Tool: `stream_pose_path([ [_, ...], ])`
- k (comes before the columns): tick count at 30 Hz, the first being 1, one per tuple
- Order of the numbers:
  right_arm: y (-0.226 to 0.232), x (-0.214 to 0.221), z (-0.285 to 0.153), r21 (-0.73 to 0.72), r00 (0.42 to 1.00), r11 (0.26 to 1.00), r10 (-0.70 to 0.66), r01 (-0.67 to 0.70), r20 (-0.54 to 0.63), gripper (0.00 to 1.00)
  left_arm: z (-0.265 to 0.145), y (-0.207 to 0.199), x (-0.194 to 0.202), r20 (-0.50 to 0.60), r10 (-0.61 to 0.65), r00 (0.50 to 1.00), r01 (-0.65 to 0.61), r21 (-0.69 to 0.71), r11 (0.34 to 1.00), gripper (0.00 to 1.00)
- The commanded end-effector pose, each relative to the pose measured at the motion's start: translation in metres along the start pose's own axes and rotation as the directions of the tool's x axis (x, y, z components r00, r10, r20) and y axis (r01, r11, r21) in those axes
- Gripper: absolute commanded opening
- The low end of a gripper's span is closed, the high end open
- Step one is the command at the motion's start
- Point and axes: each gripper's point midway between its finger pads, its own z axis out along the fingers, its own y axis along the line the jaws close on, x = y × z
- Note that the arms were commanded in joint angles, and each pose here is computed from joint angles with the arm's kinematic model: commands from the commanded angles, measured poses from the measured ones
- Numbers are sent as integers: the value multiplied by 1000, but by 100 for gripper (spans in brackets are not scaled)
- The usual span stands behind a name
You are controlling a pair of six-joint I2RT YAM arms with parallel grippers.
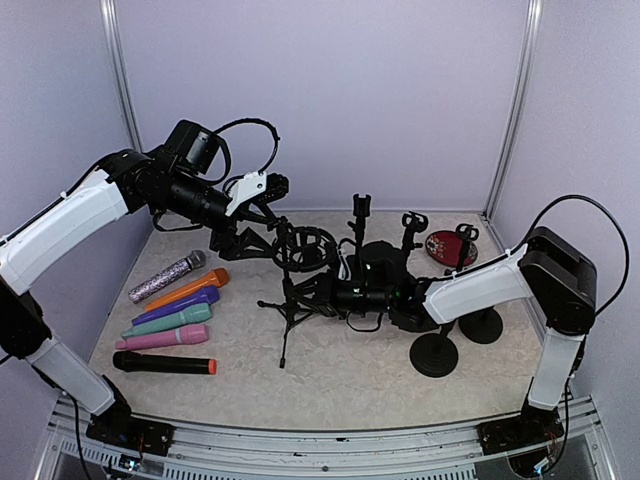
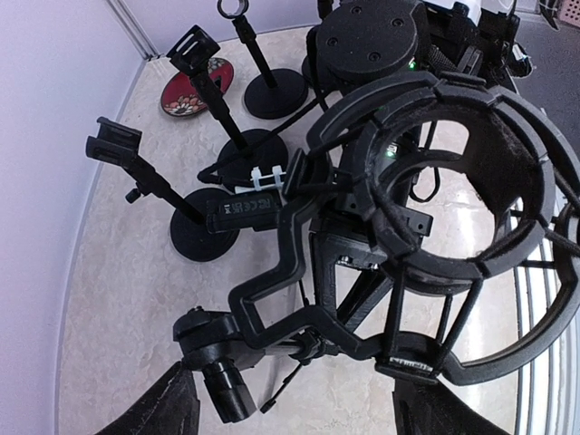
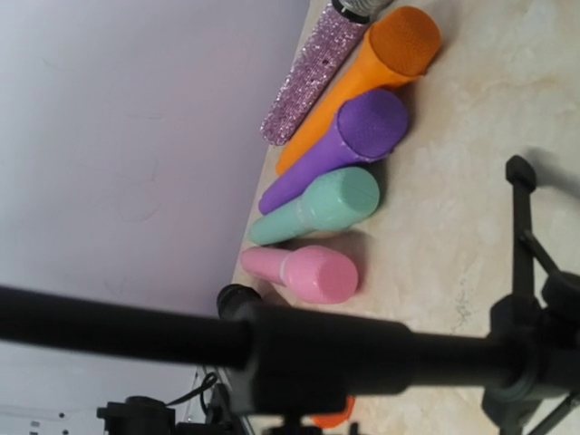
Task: Remove the microphone from the stand
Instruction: Unscrew the knob on the stand of the microphone stand.
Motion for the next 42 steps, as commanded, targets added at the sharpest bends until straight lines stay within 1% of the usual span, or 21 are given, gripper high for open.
stream_pose_path([
  [1, 6, -6, 5, -13, 1000, 1000, -13, 13, 4, 9, -8, 3, -4, 19, 14, 1000, -14, -26, 1000, 71],
  [4, 4, -7, 3, 2, 1000, 1000, -21, 21, 8, 1, -7, 4, -2, 15, 10, 1000, -10, -25, 1000, 71],
  [5, 4, -7, 3, 9, 1000, 1000, -28, 28, 12, 0, -7, 4, -1, 14, 8, 1000, -8, -25, 1000, 71],
  [9, 6, -10, 2, 59, 995, 993, -99, 97, 29, 0, -6, 5, 0, 12, 8, 1000, -7, -25, 1000, 70],
  [11, 5, -12, 4, 130, 986, 979, -162, 157, 32, 0, -6, 6, 1, 10, 5, 1000, -5, -27, 1000, 69],
  [13, 3, -12, 7, 200, 969, 950, -248, 239, 21, 0, -7, 7, 2, 10, 1, 1000, -1, -29, 1000, 69],
  [17, -4, -9, 12, 312, 928, 881, -372, 355, -6, 0, -9, 10, 3, 11, -2, 1000, 3, -35, 999, 68],
  [22, -14, -6, 12, 406, 875, 795, -483, 451, -26, 0, -10, 13, 6, 6, -5, 1000, 5, -42, 999, 68],
  [26, -10, -9, 10, 454, 832, 736, -554, 502, -22, 0, -12, 17, 9, 5, -15, 1000, 15, -48, 999, 68],
  [27, -5, -11, 10, 449, 828, 737, -561, 506, -12, 0, -13, 20, 9, 7, -17, 1000, 17, -51, 999, 68],
  [29, 6, -13, 8, 415, 831, 762, -556, 498, 25, 0, -16, 24, 10, 11, -26, 1000, 27, -58, 998, 68],
  [30, 17, -16, 7, 376, 833, 786, -550, 491, 63, 10, -17, 26, 10, 14, -30, 999, 30, -59, 998, 68],
  [31, 26, -17, 6, 332, 844, 816, -528, 474, 92, 23, -19, 27, 10, 19, -33, 999, 34, -59, 998, 68],
  [32, 32, -18, 4, 283, 859, 847, -497, 450, 120, 34, -20, 29, 11, 20, -36, 999, 37, -61, 997, 68],
  [33, 38, -18, 1, 217, 881, 881, -454, 421, 135, 40, -21, 29, 10, 22, -38, 999, 39, -61, 997, 68],
  [34, 45, -15, -1, 134, 902, 910, -409, 393, 136, 44, -21, 29, 10, 23, -38, 999, 39, -58, 998, 68],
  [37, 46, -15, -7, 13, 948, 956, -292, 293, 126, 48, -22, 27, 9, 29, -37, 999, 39, -52, 998, 68],
  [40, 43, -14, -7, -41, 973, 977, -206, 211, 103, 48, -21, 26, 10, 29, -44, 999, 45, -46, 998, 68],
  [42, 37, -14, -5, -56, 984, 985, -157, 162, 86, 46, -20, 26, 10, 31, -43, 999, 44, -44, 998, 68],
])
